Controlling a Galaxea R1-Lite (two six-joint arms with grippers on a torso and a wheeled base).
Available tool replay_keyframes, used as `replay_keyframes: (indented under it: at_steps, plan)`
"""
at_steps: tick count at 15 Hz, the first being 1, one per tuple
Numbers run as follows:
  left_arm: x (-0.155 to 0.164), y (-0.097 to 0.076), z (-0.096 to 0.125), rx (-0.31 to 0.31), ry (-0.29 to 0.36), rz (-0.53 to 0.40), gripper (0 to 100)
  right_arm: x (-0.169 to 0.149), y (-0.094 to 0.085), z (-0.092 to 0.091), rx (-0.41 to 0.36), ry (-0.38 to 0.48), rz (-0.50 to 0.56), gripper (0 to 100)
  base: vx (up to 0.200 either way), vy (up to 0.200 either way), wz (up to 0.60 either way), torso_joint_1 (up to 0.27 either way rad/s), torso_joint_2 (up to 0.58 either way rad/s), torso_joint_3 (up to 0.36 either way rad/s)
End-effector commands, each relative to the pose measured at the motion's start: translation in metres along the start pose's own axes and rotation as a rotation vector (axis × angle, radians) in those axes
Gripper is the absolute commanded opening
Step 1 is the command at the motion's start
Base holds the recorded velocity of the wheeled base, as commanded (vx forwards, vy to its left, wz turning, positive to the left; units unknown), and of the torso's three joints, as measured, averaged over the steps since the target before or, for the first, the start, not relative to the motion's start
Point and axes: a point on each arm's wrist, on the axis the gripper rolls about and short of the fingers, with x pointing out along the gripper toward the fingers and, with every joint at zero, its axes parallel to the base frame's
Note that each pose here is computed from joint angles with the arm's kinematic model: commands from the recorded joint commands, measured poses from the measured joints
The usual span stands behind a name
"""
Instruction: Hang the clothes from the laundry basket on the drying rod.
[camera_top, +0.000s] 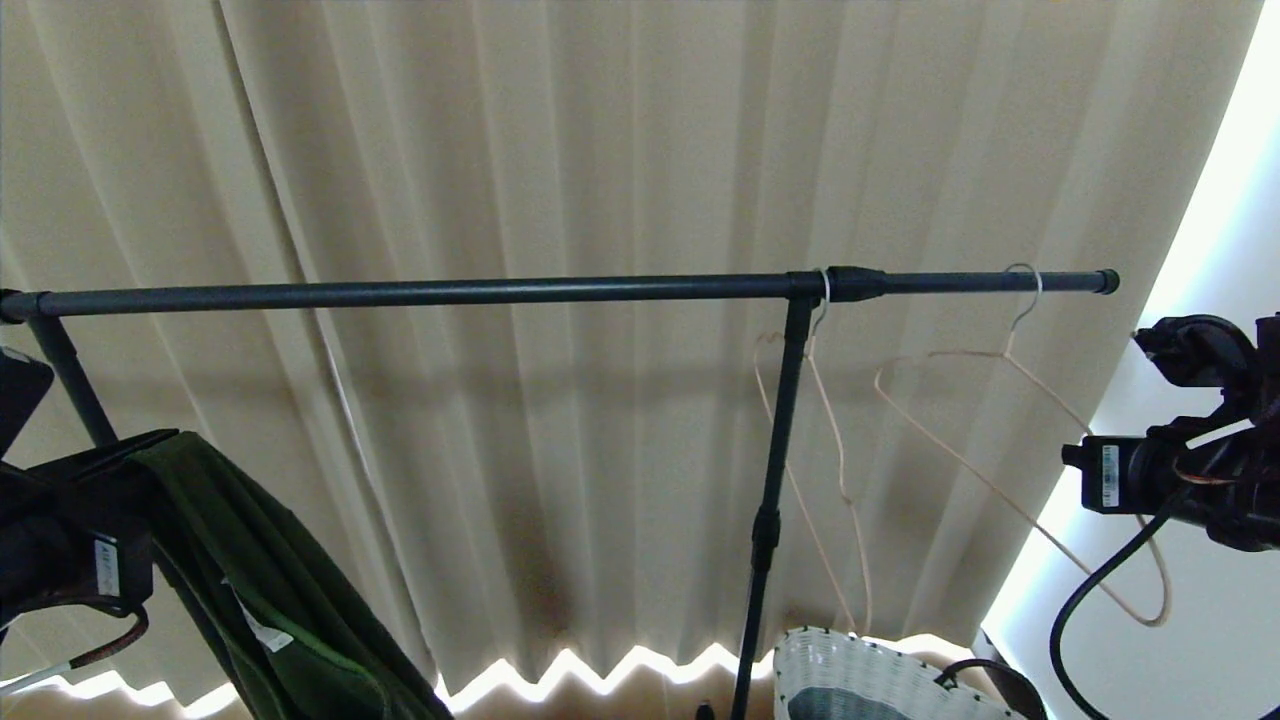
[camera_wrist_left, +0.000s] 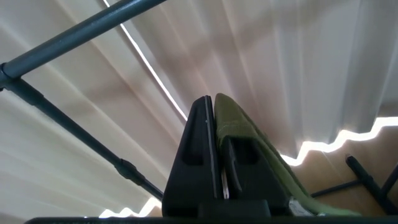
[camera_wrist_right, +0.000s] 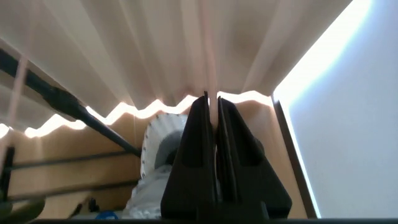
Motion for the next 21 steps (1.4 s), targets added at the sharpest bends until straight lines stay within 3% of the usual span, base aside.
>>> replay_keyframes:
  at_steps: [1, 11, 13, 21]
  plan:
    - [-0.001, 0.000, 0.000, 0.000, 0.000, 0.002, 0, -0.016, -0.002, 0.005, 0.012, -0.070, 0.012, 0, 0.000, 0.000, 0.00, 0.000, 0.00, 0.000]
    - [0.000, 0.000, 0.000, 0.001, -0.001, 0.004, 0, -0.045, -0.008, -0.004, 0.026, -0.191, 0.072, 0, 0.000, 0.000, 0.00, 0.000, 0.00, 0.000]
    - [0.000, 0.000, -0.001, 0.005, 0.001, 0.003, 0, -0.057, -0.011, -0.013, 0.027, -0.208, 0.074, 0, 0.000, 0.000, 0.00, 0.000, 0.00, 0.000]
    - [0.000, -0.001, -0.004, 0.020, 0.012, 0.002, 0, -0.088, -0.019, -0.038, -0.012, -0.264, 0.120, 0, -0.200, 0.000, 0.00, 0.001, 0.00, 0.005]
